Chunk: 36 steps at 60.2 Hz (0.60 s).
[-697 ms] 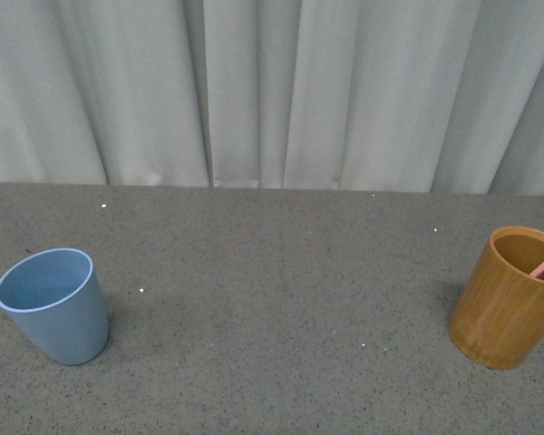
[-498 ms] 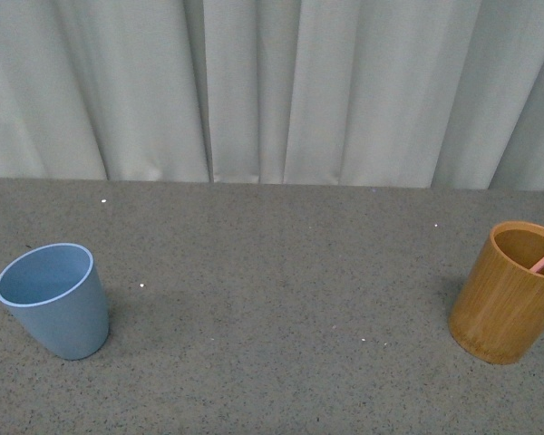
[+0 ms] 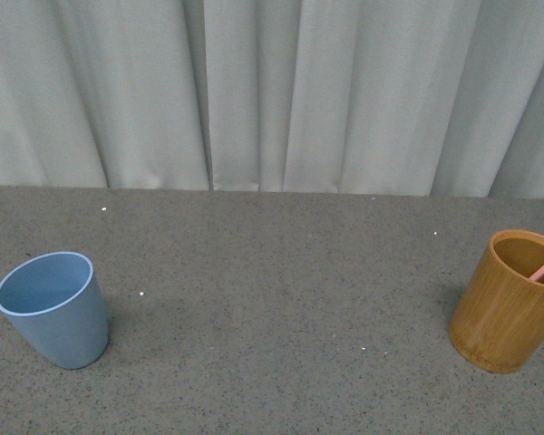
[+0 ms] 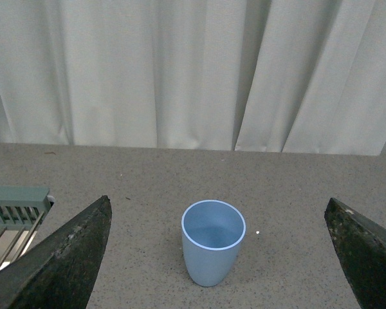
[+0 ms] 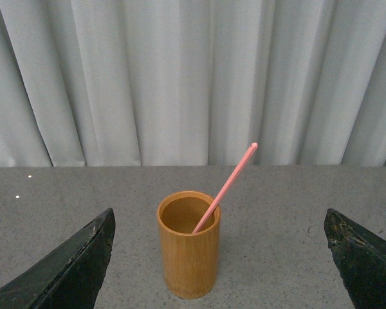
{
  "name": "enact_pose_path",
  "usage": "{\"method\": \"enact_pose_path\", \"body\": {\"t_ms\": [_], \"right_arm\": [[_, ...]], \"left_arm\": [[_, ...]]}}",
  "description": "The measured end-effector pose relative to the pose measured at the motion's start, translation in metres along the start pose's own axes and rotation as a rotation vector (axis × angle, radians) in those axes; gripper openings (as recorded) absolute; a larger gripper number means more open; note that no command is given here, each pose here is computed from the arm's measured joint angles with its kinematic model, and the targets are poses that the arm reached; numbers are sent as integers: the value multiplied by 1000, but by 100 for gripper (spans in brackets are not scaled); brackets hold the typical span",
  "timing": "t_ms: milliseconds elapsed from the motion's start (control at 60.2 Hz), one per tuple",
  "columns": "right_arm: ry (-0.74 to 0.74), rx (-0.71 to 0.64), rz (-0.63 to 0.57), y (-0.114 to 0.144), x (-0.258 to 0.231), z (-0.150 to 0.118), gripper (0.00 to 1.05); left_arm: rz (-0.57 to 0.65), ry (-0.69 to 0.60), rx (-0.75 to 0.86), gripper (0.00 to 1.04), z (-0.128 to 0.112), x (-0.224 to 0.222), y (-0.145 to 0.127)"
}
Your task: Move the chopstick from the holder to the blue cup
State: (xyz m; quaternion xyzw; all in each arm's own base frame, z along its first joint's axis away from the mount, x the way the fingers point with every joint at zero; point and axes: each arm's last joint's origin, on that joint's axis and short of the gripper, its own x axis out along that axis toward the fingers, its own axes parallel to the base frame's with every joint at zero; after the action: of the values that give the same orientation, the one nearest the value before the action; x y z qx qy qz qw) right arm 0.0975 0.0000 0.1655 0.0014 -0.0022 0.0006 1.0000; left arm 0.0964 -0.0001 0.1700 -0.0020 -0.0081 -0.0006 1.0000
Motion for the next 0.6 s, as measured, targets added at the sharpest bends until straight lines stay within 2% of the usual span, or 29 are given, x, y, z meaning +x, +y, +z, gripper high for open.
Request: {"method": "enact_pose_path", "body": {"t_ms": [598], "right_arm": [[0, 0, 0, 0, 0, 0, 95]], "left_arm": [[0, 0, 0, 98, 0, 0, 0]]}}
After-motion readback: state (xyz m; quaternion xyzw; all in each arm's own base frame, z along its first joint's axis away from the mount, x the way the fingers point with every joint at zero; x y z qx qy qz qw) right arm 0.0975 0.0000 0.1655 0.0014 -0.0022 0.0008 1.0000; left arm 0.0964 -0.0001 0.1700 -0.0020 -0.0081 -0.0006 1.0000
